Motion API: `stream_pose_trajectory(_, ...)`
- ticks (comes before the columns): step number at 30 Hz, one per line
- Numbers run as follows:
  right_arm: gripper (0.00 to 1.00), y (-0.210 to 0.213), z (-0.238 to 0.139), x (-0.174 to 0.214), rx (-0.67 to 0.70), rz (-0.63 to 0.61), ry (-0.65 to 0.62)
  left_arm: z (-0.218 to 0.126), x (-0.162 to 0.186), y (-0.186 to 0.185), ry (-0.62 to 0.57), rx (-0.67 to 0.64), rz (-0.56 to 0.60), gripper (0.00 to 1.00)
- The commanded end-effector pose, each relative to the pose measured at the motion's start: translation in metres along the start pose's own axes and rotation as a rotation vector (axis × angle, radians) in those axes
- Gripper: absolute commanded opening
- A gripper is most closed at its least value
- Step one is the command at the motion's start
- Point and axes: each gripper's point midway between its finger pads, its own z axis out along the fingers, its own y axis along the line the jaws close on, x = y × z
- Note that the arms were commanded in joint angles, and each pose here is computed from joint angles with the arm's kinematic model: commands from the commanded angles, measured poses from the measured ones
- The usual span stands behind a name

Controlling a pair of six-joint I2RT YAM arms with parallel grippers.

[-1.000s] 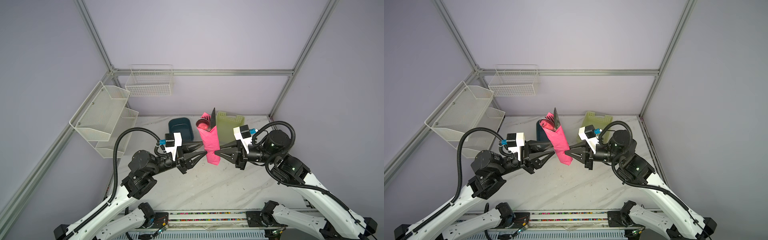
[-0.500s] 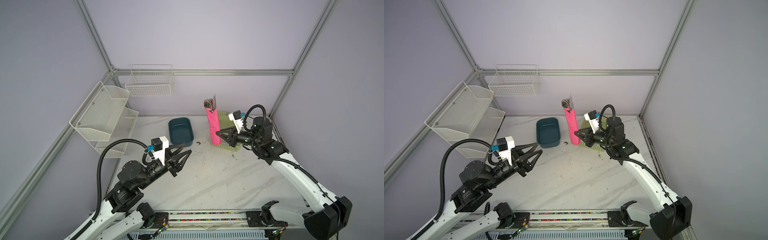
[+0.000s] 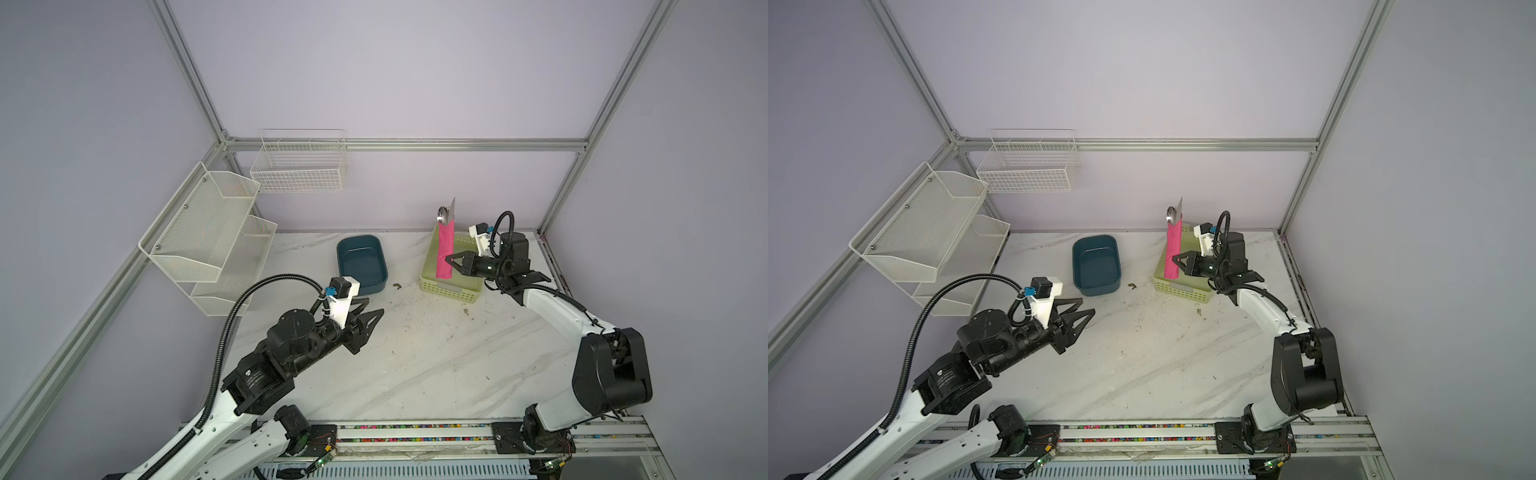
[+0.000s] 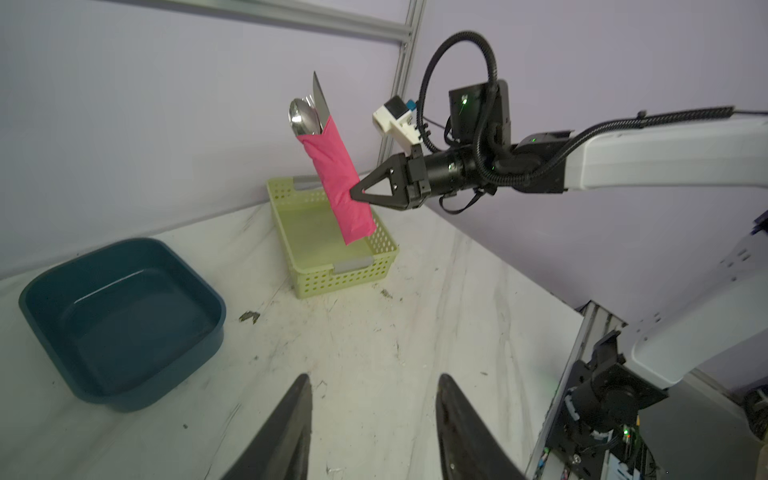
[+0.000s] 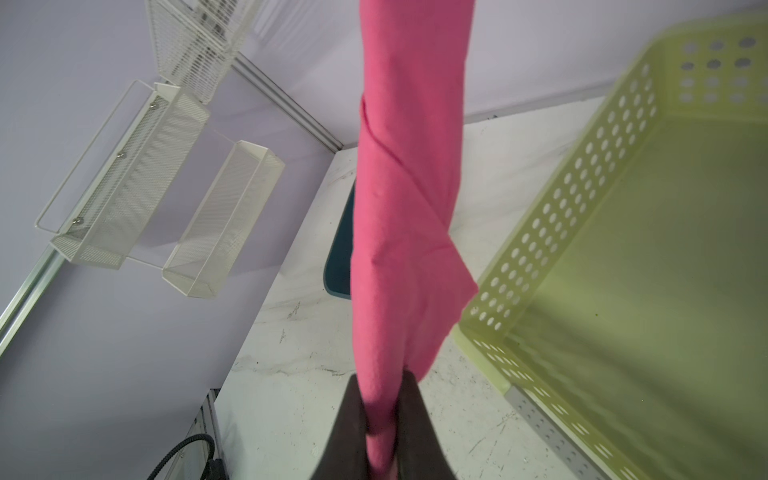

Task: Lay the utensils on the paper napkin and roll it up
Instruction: 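Open the left gripper and draw it back while the right gripper holds the bundle, then lower the pink bundle into the light-green basket with the right gripper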

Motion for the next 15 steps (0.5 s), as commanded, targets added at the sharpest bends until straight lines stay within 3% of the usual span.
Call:
stream_pose_trajectory(1, 0.0, 0.004, 0.007, -0.03, -0.06, 0.012, -0.068, -0.009, -0.017, 0.006, 0.02, -0.042, 0.077, 0.48)
stream_pose_trajectory(9, 0.0, -0.063, 0.041, -0.033, -0.016, 0.215, -0.04, 0.003, 0.001, 0.032, 0.044, -0.117, 0.142, 0.49)
stream_pose_trajectory(15, 0.0, -0.088, 0.061, -0.034, -0.025, 0.312, -0.025, 0.016, 0.023, 0.054, 0.101, -0.176, 0.153, 0.49)
